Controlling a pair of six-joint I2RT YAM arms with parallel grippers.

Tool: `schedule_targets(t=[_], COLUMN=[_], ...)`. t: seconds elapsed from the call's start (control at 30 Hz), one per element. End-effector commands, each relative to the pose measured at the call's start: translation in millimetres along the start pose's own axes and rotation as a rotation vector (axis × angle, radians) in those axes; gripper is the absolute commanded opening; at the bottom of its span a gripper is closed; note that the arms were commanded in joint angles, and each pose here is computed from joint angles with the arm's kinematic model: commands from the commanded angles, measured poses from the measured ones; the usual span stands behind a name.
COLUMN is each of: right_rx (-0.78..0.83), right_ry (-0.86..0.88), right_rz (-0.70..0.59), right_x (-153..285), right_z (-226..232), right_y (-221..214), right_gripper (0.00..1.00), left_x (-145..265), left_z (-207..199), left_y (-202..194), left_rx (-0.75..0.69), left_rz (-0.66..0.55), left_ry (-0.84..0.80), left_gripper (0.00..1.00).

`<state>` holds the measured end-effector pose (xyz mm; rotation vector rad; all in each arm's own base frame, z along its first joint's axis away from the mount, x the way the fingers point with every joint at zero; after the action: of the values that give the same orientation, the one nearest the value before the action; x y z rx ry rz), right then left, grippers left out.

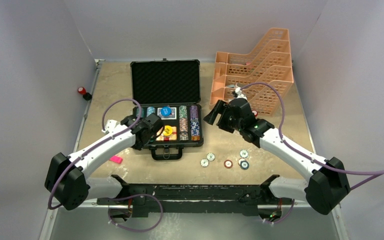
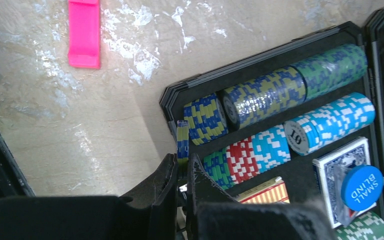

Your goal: Pack up texas hold em set

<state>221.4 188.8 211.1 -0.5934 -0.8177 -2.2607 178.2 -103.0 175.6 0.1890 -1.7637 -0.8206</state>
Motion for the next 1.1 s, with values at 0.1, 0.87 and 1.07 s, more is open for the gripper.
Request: schedule_targets(t=[0.1, 0.87, 1.07], right_rx=[-0.003, -0.015, -0.013], right_ry=[-0.025, -0.055, -0.056], right_rz=[-0.024, -0.033, -0.033], right_x=[-1.3, 1.3, 1.4], right_z=[-0.5, -5.1, -4.5], right_y=[3.6, 3.1, 3.3], right_gripper=[0.80, 0.79, 0.79], left_x=[-6.9, -28.0, -25.4], left_z=[1.9, -27.6, -30.6], left_y=[-1.7, 10.5, 5.9], left_rx=[0.066, -0.005, -0.009], left_rz=[0.025, 0.013, 0.066], left_ry=[0.021, -0.050, -0.083], left_gripper=[0.00, 0.01, 0.07])
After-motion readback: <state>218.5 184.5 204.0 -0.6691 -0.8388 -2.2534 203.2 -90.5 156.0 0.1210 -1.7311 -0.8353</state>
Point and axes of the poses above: each gripper's point midway between its finger pads, its own x axis back along the fingers, its own z axis along the line the jaws close on, y = z × x, the point moved 9 cm from there along x, back along the fingers, and after that the axes turned 12 degrees about -x, right-handed, at the moved point
